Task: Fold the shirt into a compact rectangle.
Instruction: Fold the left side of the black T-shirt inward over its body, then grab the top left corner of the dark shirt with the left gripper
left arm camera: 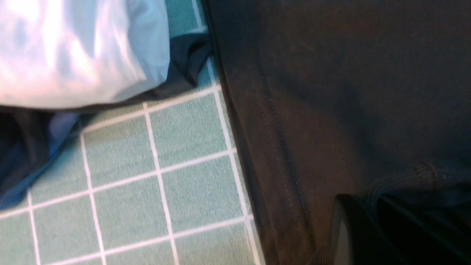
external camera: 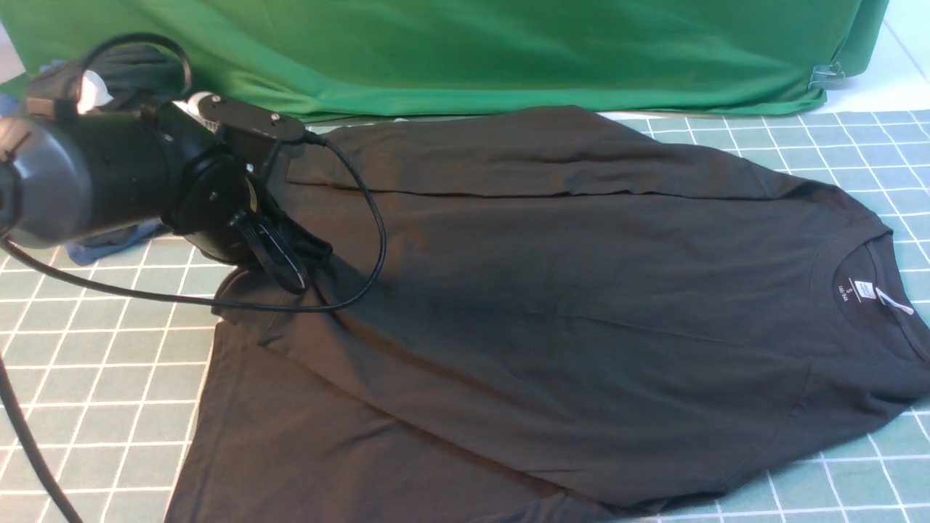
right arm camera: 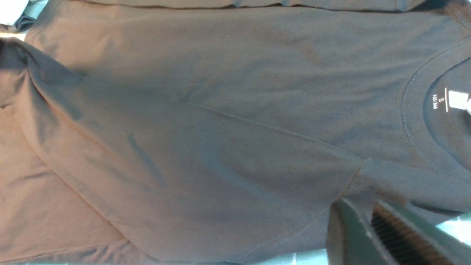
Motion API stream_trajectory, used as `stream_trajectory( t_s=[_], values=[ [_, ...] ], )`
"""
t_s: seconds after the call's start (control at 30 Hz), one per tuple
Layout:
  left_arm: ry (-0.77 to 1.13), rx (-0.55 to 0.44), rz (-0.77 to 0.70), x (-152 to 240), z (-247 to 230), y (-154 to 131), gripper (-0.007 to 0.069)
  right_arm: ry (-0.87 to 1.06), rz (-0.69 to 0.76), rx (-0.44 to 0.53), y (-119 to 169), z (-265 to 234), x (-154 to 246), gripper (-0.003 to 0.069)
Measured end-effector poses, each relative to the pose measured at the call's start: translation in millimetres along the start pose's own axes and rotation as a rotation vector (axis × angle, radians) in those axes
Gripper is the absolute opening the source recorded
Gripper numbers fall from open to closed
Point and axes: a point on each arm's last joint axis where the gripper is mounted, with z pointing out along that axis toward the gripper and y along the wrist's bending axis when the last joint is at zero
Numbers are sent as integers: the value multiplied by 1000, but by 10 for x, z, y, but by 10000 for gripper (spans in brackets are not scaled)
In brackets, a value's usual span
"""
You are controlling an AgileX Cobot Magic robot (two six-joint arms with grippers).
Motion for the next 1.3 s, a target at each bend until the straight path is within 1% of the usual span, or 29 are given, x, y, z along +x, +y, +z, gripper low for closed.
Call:
stream_trajectory(
  t_s=[0.07,0.17,0.27,0.33,0.43,0.47,0.53,0.57,0.6,0.67,0.7,0.73,0.77,0.83,0.93,0.97,1.13,1.2,1.3],
  values=[
    [-11,0,9,-10,6,-1,53,0,0,0,0,0,0,93],
    [-48,-1,30,-43,6,-1,150,-1,1,0,0,0,-1,93],
    [-49,-4,31,-44,5,2,274,-1,2,0,0,0,-1,93],
    [-33,-12,-11,-40,0,16,351,-1,2,0,0,0,-1,93],
    [-6,-38,-85,-75,-32,83,442,1,2,-1,1,0,1,93],
    [-1,-42,-90,-77,-36,94,447,1,2,-1,1,0,1,93],
    [3,-56,-156,-178,-105,188,482,5,2,-2,2,0,5,93],
    [-2,-55,-195,-239,-137,231,486,5,2,-2,2,0,5,93],
    [-8,-52,-201,-257,-148,232,486,5,2,-2,2,0,5,93],
    [-28,-32,-312,-423,-212,355,475,5,2,-2,2,0,5,93],
    [-48,-4,-381,-539,-240,424,458,5,2,-2,2,0,5,93],
    [-60,19,-420,-617,-241,480,442,5,2,-2,2,0,5,93],
    [-62,22,-425,-628,-238,506,440,5,2,-2,2,0,5,93],
    [-71,89,-489,-782,-166,608,402,10,2,-4,3,0,9,93],
    [-66,157,-554,-921,44,648,371,15,2,-6,5,0,14,93],
    [-65,161,-558,-936,78,644,370,16,2,-6,6,0,15,93],
    [-79,164,-557,-1074,574,634,359,19,3,-7,6,0,17,93],
    [-91,163,-557,-1098,671,629,360,19,3,-7,6,0,17,93],
    [-106,151,-544,-1118,960,607,360,20,3,-7,7,0,18,96]
  ],
)
